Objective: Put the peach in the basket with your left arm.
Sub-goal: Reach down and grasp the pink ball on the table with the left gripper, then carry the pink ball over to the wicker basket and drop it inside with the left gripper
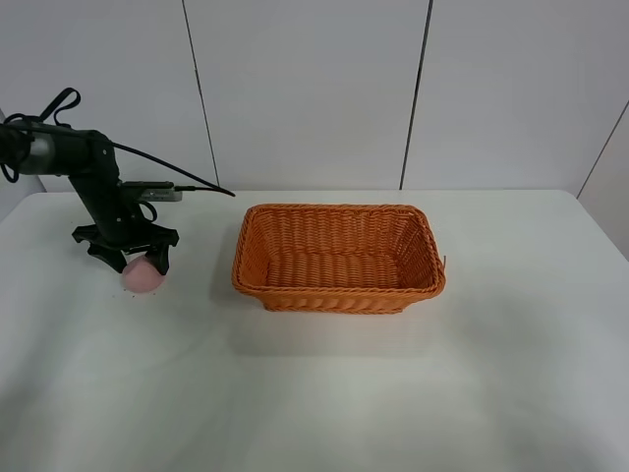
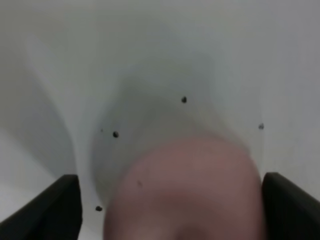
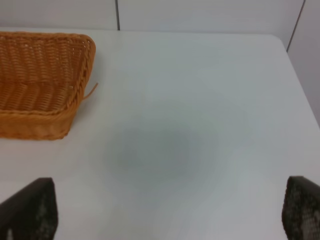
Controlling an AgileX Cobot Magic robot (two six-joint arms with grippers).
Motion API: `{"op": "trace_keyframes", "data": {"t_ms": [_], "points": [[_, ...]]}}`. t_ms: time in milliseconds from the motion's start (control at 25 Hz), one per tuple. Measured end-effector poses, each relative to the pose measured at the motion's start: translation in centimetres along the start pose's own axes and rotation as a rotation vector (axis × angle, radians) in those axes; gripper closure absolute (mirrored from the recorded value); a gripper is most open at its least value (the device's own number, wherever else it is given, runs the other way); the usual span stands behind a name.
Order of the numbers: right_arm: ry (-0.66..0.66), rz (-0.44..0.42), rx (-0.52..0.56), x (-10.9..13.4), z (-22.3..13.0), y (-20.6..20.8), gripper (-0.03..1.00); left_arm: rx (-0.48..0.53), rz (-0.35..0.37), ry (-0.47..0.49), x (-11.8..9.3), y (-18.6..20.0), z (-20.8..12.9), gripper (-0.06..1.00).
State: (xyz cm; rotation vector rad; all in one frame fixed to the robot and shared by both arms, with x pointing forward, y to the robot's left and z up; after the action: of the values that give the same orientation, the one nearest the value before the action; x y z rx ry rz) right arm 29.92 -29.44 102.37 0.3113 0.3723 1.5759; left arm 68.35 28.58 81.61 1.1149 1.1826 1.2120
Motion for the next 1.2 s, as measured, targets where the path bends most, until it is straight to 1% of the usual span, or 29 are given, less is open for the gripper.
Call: {"op": "trace_keyframes", "data": {"t_ms": [80,120,160,280,360,400,520,720,840,960,1000,1120,1200], "points": [[0.000,0.000,0.000,0.0,0.0,0.0,0.27,0.005,0.000,0.002,0.0,-0.1,-0.1,0.22],[0.000,0.000,0.000,0.0,0.0,0.0,0.27,0.008,0.000,0.009,0.0,-0.1,-0.1,0.27],[0.000,0.000,0.000,0.0,0.0,0.0,0.27,0.015,0.002,0.018,0.0,-0.1,-0.2,0.34],[0.000,0.000,0.000,0.0,0.0,0.0,0.27,0.038,0.016,0.027,0.2,0.2,-0.6,0.72],[0.000,0.000,0.000,0.0,0.0,0.0,0.27,0.026,0.024,0.026,0.2,1.3,-0.5,0.82],[0.000,0.000,0.000,0.0,0.0,0.0,0.27,0.024,0.025,0.025,0.2,2.0,-0.6,0.85],[0.000,0.000,0.000,0.0,0.0,0.0,0.27,-0.008,0.030,0.017,0.1,5.6,-0.5,0.88],[0.000,0.000,0.000,0.0,0.0,0.0,0.27,-0.130,0.020,0.013,-0.4,13.7,-0.2,0.89],[0.000,0.000,0.000,0.0,0.0,0.0,0.27,-0.167,0.013,-0.009,-1.4,16.8,-0.5,0.89],[0.000,0.000,0.000,0.0,0.0,0.0,0.27,-0.164,0.003,-0.071,-4.1,18.1,-0.6,0.89],[0.000,0.000,0.000,0.0,0.0,0.0,0.27,-0.160,-0.002,-0.102,-5.5,18.4,-0.7,0.89],[0.000,0.000,0.000,0.0,0.0,0.0,0.27,-0.178,-0.026,-0.208,-10.3,18.9,-0.5,0.89],[0.000,0.000,0.000,0.0,0.0,0.0,0.27,-0.196,-0.045,-0.280,-14.2,18.7,-0.2,0.89]]}}
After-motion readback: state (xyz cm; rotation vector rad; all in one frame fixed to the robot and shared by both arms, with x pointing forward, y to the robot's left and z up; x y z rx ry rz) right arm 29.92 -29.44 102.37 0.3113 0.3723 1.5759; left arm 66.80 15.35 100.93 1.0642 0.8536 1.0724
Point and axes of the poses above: a point on each arm's last joint axis where the gripper is mounted, y pointing back along that axis away from the gripper, x along the wrist's bending axis when the last joint is at zero, z = x × y, the point moved 7 cm from there along -y, pointing out along that axis toward the gripper, and after that the axes turned 3 degrees about y, right-handed, at the moved point
